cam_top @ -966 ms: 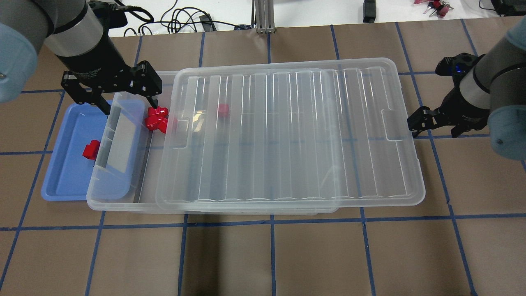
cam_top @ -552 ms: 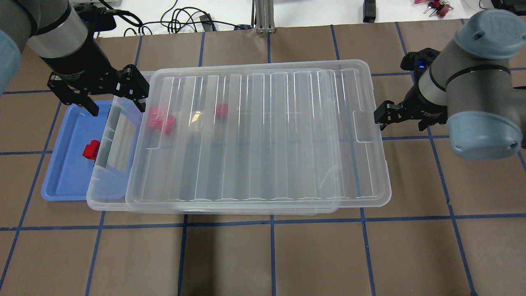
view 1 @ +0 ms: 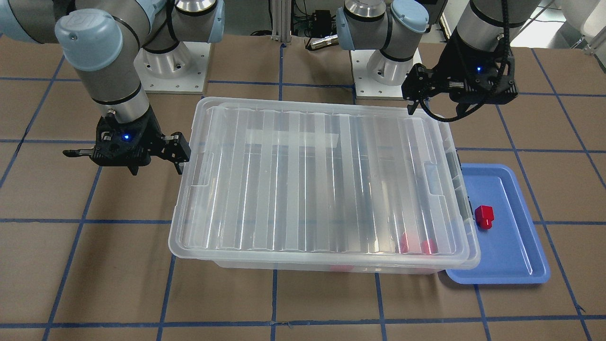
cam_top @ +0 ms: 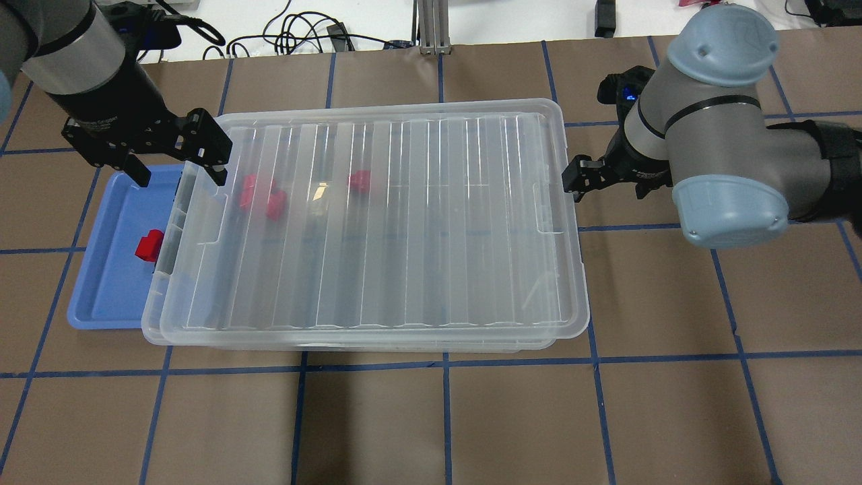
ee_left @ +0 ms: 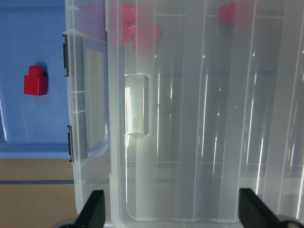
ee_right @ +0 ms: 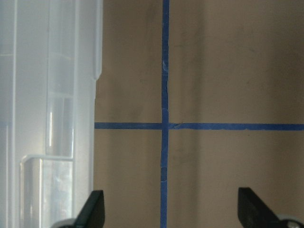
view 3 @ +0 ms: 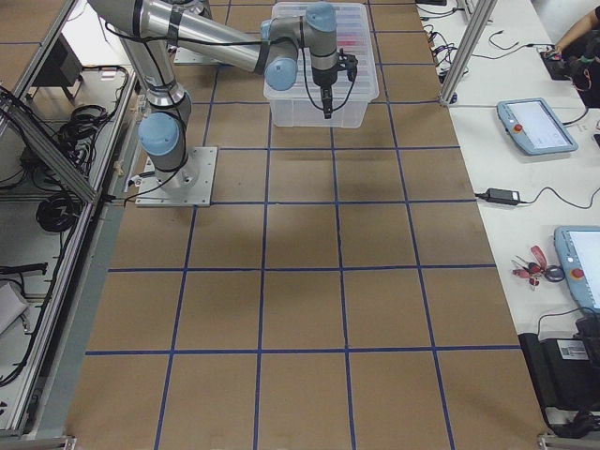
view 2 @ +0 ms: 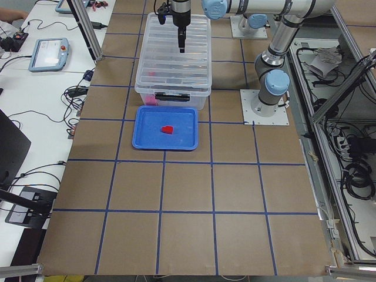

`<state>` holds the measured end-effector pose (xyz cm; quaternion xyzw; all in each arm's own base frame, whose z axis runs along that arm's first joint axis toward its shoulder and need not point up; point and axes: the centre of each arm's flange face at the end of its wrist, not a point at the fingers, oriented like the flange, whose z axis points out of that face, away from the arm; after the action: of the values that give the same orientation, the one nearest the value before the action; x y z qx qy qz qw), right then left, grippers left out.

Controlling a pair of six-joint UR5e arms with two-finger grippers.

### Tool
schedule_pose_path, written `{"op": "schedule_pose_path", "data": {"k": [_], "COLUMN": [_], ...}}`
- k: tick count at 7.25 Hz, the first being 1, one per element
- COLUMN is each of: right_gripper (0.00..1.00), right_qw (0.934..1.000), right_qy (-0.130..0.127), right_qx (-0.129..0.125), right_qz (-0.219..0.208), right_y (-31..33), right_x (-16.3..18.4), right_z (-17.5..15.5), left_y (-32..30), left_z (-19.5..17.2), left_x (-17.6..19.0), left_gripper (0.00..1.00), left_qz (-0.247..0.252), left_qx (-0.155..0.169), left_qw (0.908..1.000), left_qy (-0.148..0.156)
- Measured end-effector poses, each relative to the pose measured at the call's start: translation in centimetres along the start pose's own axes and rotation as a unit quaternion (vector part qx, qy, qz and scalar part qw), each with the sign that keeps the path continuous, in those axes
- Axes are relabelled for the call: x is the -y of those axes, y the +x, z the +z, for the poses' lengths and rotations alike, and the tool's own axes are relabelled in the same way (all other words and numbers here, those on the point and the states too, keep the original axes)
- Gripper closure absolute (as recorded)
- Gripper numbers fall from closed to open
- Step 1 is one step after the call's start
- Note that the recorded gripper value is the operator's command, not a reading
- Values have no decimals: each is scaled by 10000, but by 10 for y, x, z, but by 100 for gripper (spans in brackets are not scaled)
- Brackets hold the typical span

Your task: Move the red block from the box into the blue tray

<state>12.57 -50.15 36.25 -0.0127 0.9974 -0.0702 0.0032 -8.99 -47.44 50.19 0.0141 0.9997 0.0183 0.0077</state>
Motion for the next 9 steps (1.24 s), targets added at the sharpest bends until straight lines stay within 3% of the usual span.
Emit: {"op": "schedule_pose_path", "data": {"k": [2,4,5,9], "right_gripper": [0,0,0,0], "right_qw": [10000,9995,9991,9983], "right_qy": [-68,-284,-401,-558], "right_qx": [-31,-25,-23,-32], "right_qz": [4,104,151,189], "right_y": [1,-1,-2,-2], "right_x": [18,27,25,21], "right_z": [-50,-135,-160,-173], "left_y": [2,2,2,2], "left_z": [4,8,8,9], "left_x": [0,2,2,-1], "left_gripper": [0,0,0,0], "left_qz": [-40,-61,-63,-62], "left_qx": [-44,-46,-40,-56], "left_qw": [10000,9999,9999,9999], "left_qy": [-51,-77,-79,-92]}}
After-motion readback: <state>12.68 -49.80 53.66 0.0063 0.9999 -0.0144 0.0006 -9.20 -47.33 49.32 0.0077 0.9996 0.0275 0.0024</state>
